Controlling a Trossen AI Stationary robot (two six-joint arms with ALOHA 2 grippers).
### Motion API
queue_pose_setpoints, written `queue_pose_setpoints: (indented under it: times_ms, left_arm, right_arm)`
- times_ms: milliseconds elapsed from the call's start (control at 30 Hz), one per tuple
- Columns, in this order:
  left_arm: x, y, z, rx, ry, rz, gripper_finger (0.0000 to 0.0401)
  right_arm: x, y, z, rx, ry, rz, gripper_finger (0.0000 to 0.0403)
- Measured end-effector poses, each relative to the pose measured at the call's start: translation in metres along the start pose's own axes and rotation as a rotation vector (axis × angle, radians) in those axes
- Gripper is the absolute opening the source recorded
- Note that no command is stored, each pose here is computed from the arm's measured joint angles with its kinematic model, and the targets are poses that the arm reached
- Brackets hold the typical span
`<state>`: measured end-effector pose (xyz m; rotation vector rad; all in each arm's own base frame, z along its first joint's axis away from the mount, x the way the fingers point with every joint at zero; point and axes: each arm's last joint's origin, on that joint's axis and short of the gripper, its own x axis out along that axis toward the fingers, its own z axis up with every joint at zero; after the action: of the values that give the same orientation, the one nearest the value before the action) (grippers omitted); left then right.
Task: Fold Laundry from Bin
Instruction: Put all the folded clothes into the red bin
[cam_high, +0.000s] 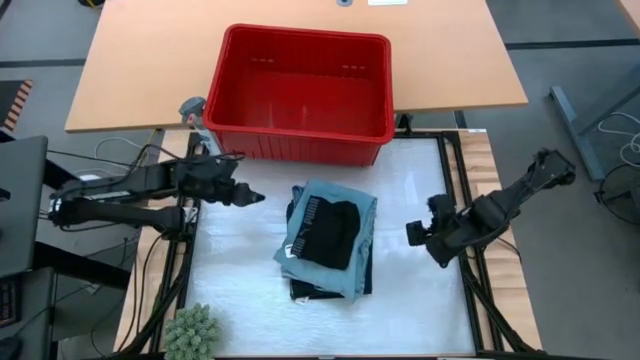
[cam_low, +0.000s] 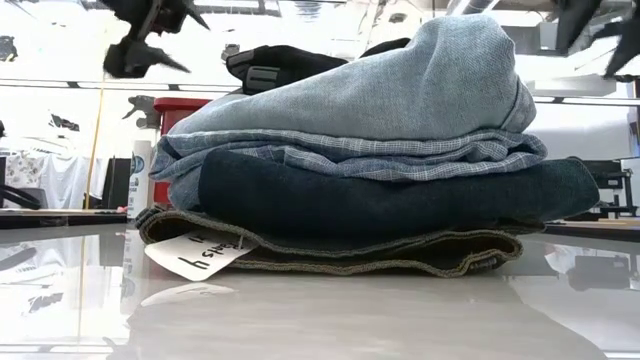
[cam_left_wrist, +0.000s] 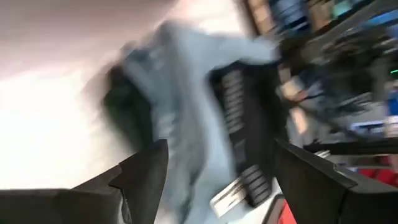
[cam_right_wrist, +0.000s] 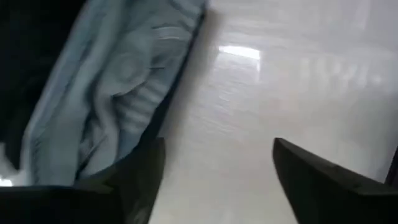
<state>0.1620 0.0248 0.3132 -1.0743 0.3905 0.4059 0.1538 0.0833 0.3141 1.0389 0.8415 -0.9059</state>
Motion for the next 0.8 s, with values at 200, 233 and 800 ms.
queue_pose_setpoints:
  times_ms: [200, 233, 800]
  left_arm:
    - [0.013, 0.016, -0.006, -0.154, 0.044, 0.041, 0.0282]
    - [0.017, 0.020, -0.007, -0.181, 0.035, 0.034, 0.0286]
    - [0.068, 0.089, -0.042, -0.380, -0.094, -0.012, 0.0301]
  right_arm:
    - [0.047, -0.013, -0.027, 0.215, 0.003, 0.154, 0.0354]
    - [0.058, -0.015, -0.032, 0.254, -0.003, 0.209, 0.0354]
    - [0.186, -0.017, -0.047, 0.533, -0.097, 0.480, 0.0375]
